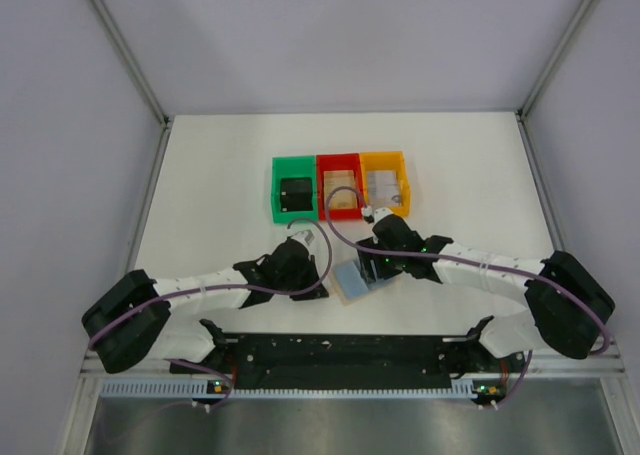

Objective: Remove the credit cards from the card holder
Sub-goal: Remove the credit card from the card holder.

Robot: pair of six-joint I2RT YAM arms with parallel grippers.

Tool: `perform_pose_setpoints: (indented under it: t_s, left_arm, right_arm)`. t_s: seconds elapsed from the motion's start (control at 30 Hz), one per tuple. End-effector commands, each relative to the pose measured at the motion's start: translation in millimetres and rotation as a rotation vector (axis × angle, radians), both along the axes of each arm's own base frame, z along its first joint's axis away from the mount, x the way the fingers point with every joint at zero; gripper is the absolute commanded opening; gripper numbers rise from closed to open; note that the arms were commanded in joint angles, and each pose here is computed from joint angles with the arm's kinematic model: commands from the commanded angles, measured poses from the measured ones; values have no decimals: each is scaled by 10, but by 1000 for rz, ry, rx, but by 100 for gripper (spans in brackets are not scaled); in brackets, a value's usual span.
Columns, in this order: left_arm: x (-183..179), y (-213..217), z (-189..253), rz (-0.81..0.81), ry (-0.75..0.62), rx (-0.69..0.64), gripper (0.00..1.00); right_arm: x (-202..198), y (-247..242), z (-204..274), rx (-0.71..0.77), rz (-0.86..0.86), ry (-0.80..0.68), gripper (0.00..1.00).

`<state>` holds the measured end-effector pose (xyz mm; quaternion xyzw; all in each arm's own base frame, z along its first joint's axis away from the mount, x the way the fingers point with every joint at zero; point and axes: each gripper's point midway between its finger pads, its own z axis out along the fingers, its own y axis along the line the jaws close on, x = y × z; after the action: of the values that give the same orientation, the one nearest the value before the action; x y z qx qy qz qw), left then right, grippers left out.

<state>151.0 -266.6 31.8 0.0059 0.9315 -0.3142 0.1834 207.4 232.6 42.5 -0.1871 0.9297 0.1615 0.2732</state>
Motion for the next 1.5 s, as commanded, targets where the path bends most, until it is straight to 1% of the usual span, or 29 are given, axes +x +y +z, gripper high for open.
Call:
perform_pose_setpoints:
  t_s: [0.0, 0.37, 0.67, 0.93, 1.17, 1.37, 1.47]
  left_arm:
    - [60, -33, 93, 8, -40, -37, 0]
    - [60, -31, 91, 10, -36, -36, 0]
    - [57, -26, 90, 9, -36, -34, 0]
    - [63, -53, 89, 2, -32, -36, 0]
    - [63, -84, 96, -4, -28, -45, 0]
    - [45, -121, 85, -12, -15, -64, 0]
    - [27, -122, 69, -15, -9, -64, 0]
  right_arm:
    - [57, 24, -29, 14, -14, -6, 68]
    - [5, 6, -115, 4, -11, 25, 68]
    - [53, -55, -23, -13, -31, -13, 67]
    - [-10, -8, -97, -10, 2, 29, 67]
    - [-227, 240, -166, 98, 89, 150, 65]
    - [-321, 485, -86, 193, 150, 187, 61]
    - [-356, 633, -1, 265, 179, 199, 59]
